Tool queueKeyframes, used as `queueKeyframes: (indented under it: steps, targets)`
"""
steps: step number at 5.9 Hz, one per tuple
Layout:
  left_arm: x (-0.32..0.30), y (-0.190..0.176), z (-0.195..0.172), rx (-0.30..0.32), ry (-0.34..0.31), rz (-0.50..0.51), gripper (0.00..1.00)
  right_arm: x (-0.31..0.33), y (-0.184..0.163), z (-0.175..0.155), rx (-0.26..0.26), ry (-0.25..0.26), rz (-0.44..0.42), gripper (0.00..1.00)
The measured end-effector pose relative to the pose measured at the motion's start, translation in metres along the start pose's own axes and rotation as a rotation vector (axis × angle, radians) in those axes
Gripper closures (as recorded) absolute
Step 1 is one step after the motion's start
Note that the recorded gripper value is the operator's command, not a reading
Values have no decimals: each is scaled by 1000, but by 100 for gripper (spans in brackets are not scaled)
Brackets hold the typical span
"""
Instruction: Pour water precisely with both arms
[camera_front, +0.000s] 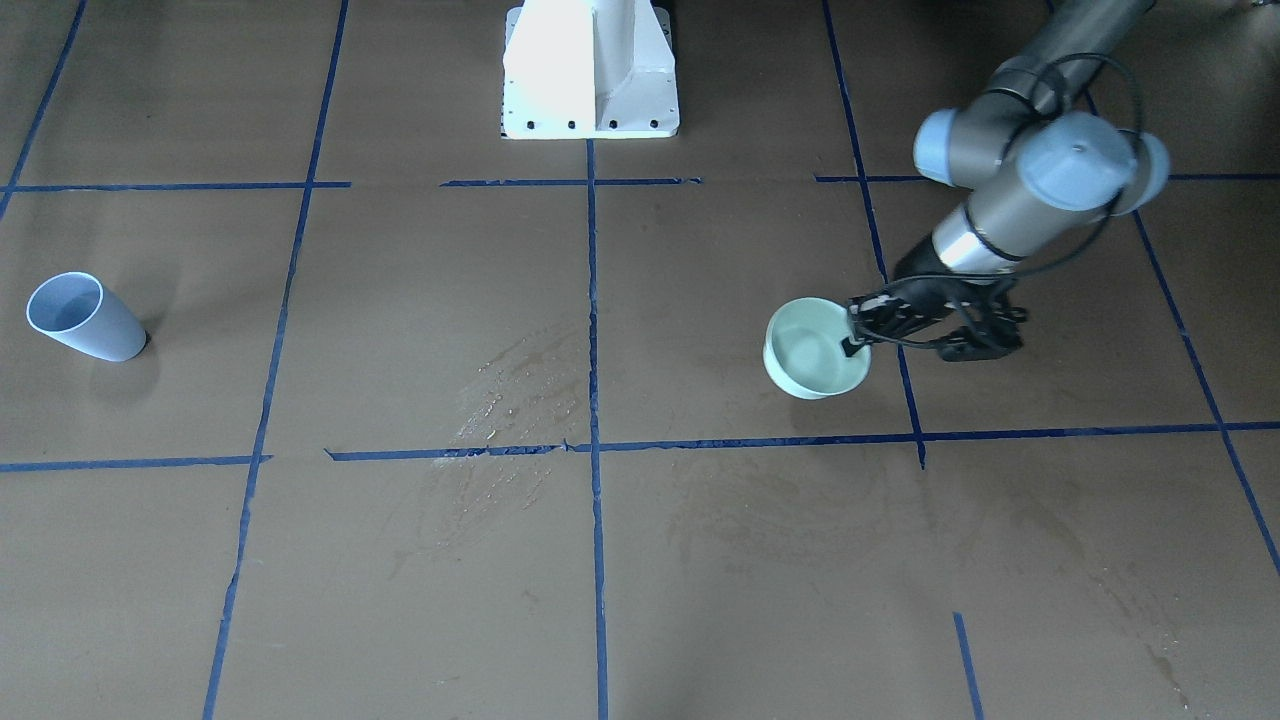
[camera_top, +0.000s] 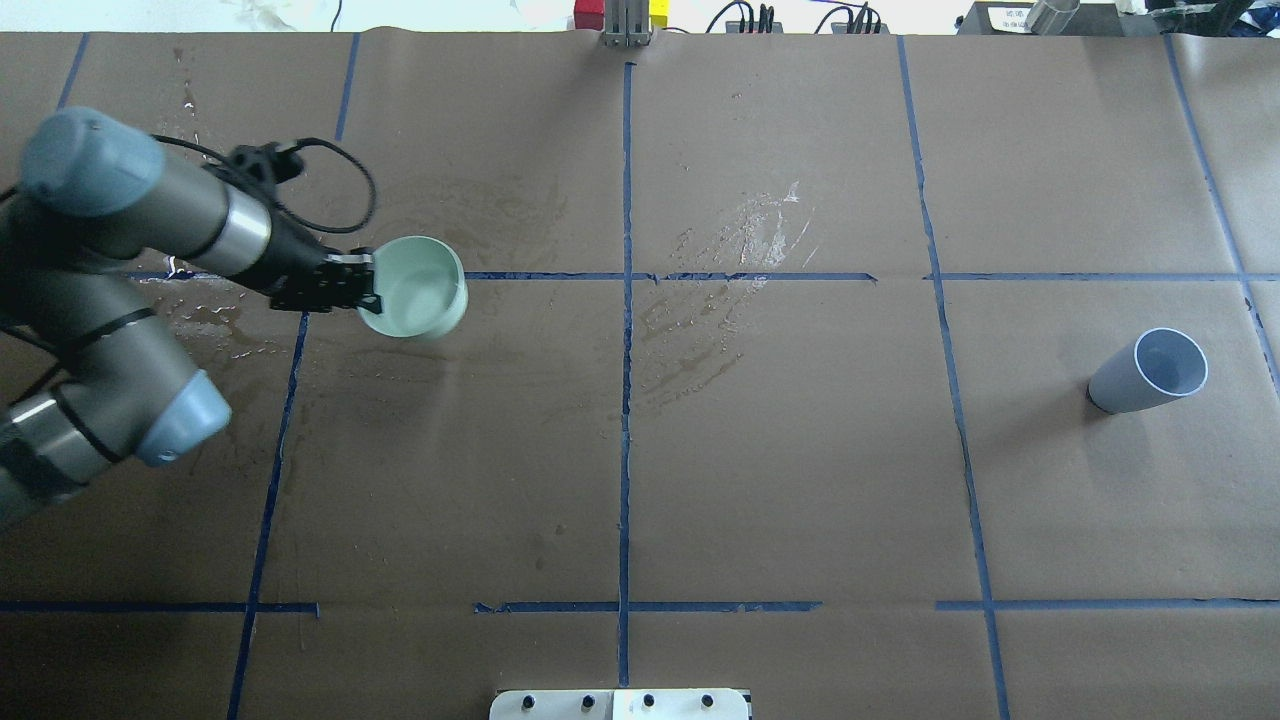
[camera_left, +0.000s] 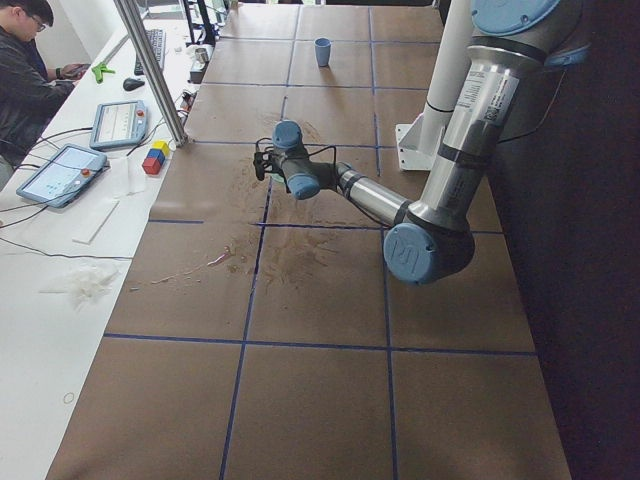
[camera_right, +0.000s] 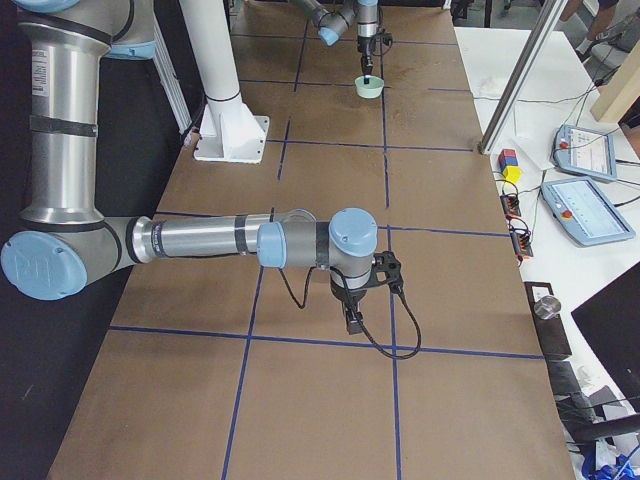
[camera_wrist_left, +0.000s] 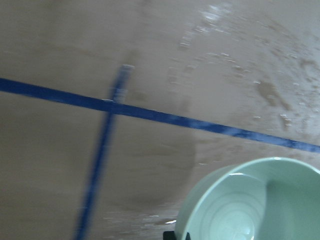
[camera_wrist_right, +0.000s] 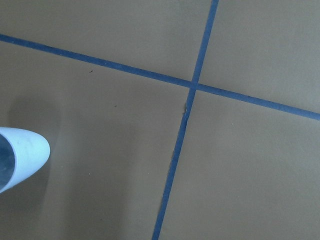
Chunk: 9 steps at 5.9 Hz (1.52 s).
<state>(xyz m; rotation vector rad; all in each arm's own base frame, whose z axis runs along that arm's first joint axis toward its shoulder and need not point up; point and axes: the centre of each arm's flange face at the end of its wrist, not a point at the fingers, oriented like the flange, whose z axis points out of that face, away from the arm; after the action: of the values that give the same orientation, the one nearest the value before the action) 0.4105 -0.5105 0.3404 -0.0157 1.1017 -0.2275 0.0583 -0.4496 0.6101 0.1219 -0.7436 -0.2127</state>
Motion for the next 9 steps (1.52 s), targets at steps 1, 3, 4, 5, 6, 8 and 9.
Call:
queueKeyframes:
  steps: [1,3,4,5,6,8,9]
  targets:
    - [78,39,31,5,-45,-26,99,0,0,0,-1,0,1,0]
    - [171,83,75,31,-79,-71,98,0,0,0,0,0,0,0]
    - [180,85,87,35,-92,-79,93,0,0,0,0,0,0,0]
    - [181,84,92,35,-100,-81,84,0,0,0,0,0,0,0]
    - [179,83,96,34,-107,-82,67,0,0,0,0,0,0,0]
    - [177,83,99,33,-117,-64,0,0,-1,-1,2,0,-2,0]
    - [176,80,95,38,-118,-47,0,-1,-1,-1,4,-1,-4,0]
